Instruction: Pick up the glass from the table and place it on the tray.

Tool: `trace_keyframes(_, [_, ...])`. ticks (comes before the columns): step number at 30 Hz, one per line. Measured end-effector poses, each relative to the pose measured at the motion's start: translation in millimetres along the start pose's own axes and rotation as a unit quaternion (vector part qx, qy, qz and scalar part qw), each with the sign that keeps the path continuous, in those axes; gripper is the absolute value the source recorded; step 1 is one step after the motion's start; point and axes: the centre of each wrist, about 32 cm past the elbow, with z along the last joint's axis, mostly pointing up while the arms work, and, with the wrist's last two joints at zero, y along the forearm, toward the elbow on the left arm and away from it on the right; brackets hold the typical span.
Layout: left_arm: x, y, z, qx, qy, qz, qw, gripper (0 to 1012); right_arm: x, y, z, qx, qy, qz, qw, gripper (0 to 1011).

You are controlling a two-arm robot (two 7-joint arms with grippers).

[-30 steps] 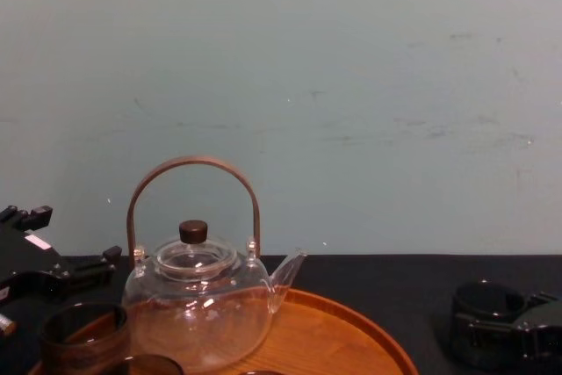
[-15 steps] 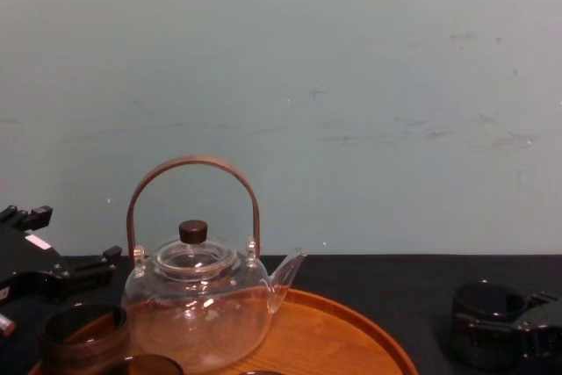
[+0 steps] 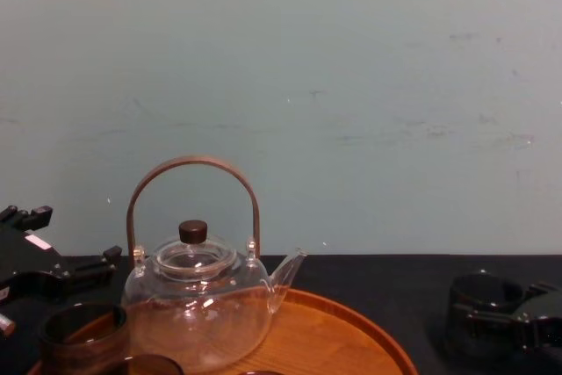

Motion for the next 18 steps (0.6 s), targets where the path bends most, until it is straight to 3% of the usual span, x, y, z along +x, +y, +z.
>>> trace_keyframes(11, [0.0,0.0,0.0,0.0,0.0,0.0,1.0,1001,-14.6,0.3,17.1,0.024,-0.021,0.04,0.9987,902])
trace_keyframes(18, [0.0,0.0,0.0,0.0,0.0,0.0,1.0,1001,-27.7,13.9,27.5,0.029,-0.033,0.08,0.9958,902])
